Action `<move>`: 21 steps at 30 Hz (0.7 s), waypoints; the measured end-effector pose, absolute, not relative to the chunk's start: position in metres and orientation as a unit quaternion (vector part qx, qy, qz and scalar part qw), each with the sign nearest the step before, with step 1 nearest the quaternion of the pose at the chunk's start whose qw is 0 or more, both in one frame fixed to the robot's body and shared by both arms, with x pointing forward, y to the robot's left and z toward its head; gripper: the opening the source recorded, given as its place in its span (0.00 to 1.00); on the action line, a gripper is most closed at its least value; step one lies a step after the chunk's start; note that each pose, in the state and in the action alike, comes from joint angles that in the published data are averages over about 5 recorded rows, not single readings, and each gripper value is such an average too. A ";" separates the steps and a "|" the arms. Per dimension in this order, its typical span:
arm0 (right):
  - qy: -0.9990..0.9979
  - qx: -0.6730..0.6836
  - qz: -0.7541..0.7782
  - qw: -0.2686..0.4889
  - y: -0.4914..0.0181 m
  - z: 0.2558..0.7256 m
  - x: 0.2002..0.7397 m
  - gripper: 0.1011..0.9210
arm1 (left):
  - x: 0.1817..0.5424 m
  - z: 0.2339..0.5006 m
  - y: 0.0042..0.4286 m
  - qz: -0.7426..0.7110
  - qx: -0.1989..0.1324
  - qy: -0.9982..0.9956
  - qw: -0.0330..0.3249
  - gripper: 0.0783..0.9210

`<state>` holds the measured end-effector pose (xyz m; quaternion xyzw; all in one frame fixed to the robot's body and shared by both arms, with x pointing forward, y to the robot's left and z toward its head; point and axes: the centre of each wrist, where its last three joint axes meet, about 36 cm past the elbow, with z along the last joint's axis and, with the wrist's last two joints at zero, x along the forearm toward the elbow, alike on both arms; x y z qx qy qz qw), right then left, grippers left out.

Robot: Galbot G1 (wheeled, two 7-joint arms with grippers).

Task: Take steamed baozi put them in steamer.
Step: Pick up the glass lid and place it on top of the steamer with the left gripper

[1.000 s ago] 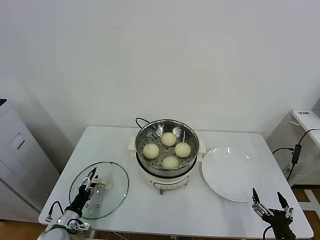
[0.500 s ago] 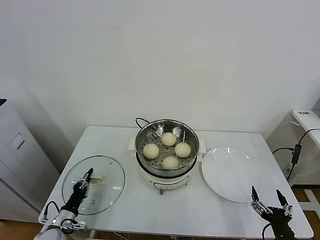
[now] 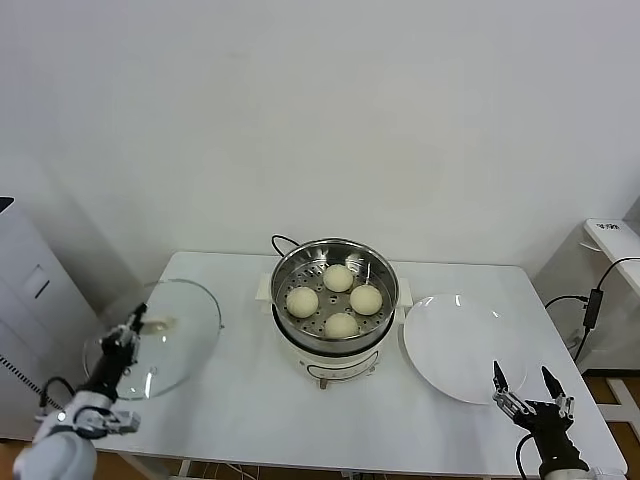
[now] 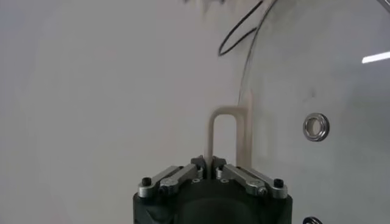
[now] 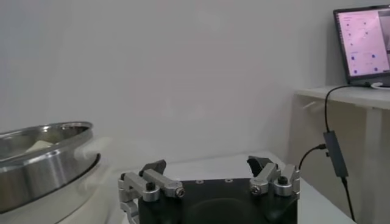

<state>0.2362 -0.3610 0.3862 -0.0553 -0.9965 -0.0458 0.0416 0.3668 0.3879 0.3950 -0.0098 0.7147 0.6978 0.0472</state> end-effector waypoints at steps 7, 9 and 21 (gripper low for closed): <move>-0.998 -0.029 -0.038 0.037 -0.369 0.386 0.246 0.88 | 0.379 0.462 0.351 0.675 -0.018 0.735 0.060 0.06; -0.998 -0.025 -0.036 0.038 -0.370 0.385 0.247 0.88 | 0.380 0.472 0.332 0.669 -0.012 0.741 0.062 0.06; -0.998 -0.023 -0.020 0.052 -0.381 0.382 0.240 0.88 | 0.396 0.483 0.208 0.644 0.026 0.762 0.061 0.06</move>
